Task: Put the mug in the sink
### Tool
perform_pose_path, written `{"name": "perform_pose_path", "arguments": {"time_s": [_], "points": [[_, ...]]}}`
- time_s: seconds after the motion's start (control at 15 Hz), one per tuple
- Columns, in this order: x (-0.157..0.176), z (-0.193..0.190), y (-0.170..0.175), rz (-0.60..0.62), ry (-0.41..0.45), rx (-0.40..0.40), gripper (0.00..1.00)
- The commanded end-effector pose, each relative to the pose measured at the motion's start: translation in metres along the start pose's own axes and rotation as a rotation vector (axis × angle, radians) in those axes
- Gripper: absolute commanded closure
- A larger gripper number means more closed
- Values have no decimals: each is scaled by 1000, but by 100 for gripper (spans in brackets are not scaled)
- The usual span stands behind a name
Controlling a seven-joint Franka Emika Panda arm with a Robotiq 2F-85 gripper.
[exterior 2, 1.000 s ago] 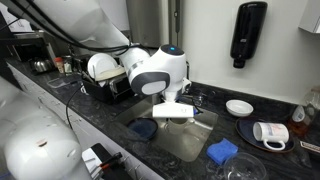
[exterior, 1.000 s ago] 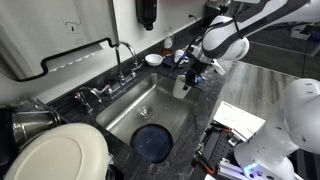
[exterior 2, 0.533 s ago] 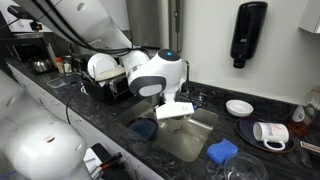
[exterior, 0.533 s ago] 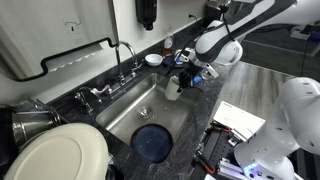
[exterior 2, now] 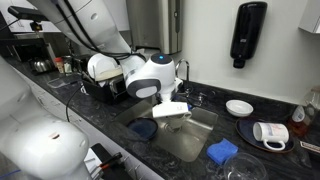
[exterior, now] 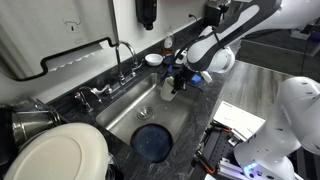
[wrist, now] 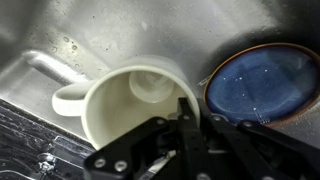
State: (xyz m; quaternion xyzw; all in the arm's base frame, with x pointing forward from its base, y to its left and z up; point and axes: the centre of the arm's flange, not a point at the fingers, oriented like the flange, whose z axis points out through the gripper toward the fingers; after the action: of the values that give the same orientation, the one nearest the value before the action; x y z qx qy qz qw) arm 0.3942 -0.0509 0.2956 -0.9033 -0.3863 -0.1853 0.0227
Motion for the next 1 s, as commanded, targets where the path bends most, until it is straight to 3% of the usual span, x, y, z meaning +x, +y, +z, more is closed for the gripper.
{"name": "perform_pose_path", "arguments": {"time_s": [0.0, 0.07, 0.13, 0.67, 0.93], "points": [[0, 0, 0, 0, 0, -1, 90], [0, 0, 0, 0, 1, -2, 90], [0, 0, 0, 0, 1, -3, 98], [6, 63, 1, -37, -110, -153, 98], [3, 94, 8, -17, -210, -130, 98]]}}
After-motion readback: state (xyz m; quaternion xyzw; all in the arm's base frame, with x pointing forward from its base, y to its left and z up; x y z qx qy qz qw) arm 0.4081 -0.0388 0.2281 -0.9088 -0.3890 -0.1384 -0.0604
